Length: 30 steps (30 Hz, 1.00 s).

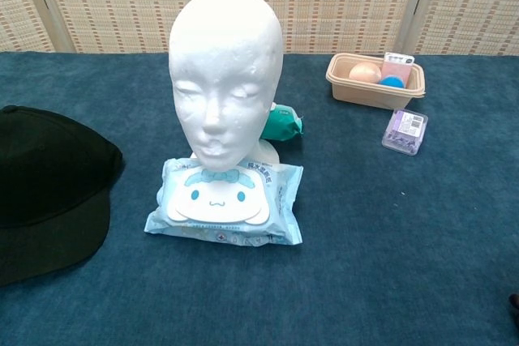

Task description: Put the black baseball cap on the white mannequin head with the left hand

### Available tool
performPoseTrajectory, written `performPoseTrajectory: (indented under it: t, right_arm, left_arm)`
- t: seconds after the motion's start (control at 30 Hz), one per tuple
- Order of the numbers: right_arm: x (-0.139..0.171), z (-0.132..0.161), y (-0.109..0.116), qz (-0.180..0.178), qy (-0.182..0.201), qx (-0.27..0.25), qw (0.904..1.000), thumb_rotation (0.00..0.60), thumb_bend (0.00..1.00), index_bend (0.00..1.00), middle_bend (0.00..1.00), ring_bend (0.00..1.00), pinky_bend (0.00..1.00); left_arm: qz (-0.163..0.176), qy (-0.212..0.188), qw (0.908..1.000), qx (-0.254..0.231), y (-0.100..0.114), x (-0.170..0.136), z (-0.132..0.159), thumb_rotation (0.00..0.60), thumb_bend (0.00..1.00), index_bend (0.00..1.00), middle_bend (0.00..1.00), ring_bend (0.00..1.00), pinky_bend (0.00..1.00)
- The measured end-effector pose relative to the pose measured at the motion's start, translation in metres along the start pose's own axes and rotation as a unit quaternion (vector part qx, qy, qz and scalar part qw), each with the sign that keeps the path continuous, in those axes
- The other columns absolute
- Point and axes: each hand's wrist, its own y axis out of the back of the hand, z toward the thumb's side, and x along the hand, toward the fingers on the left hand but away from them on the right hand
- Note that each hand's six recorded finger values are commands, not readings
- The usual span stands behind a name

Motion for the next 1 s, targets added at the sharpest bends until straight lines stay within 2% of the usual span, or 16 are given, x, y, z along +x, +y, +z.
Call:
performPoseTrajectory:
  t: [0.07,0.37,0.43,0.53,0.8,1.0]
  right_arm:
    - [0.0,0.0,0.0,0.0,0.0,-0.001,1.0,0.6,0.09,0.33,0.35,0.31,0.38]
    - [0.0,-0.001,0.0,0.001,-0.001,-0.002,1.0,0.6,0.09,0.33,0.35,0.31,0.38]
    - [0.0,-0.001,0.001,0.001,-0.001,-0.003,1.0,0.6,0.09,0.33,0.35,0.31,0.38]
    - [0.0,-0.002,0.001,0.001,-0.002,-0.004,1.0,0.6,0.09,0.33,0.36,0.31,0.38]
    - [0.001,-0.002,0.003,-0.002,-0.003,-0.007,1.0,0.6,0.09,0.33,0.35,0.31,0.38]
    - [0.001,-0.004,0.004,-0.003,-0.004,-0.008,1.0,0.6,0.09,0.33,0.36,0.31,0.38]
  left_arm:
    - [0.0,-0.003,1.0,-0.001,0.001,0.001,0.001,0.6,0.17,0.4,0.43,0.36,0.46]
    - [-0.009,-0.008,0.9999,-0.007,-0.002,0.009,0.004,0.6,0.54,0.37,0.38,0.36,0.46]
    - [-0.014,-0.009,0.9998,-0.011,-0.003,0.011,0.005,0.6,0.59,0.36,0.37,0.36,0.46]
    - [-0.02,-0.011,0.9996,-0.018,-0.005,0.014,0.007,0.6,0.66,0.35,0.36,0.36,0.46]
    - [-0.034,-0.014,0.9988,-0.032,-0.01,0.023,0.01,0.6,0.75,0.33,0.34,0.36,0.47]
    - [-0.045,-0.005,0.9985,-0.031,-0.016,0.031,0.006,0.6,0.77,0.32,0.33,0.35,0.47]
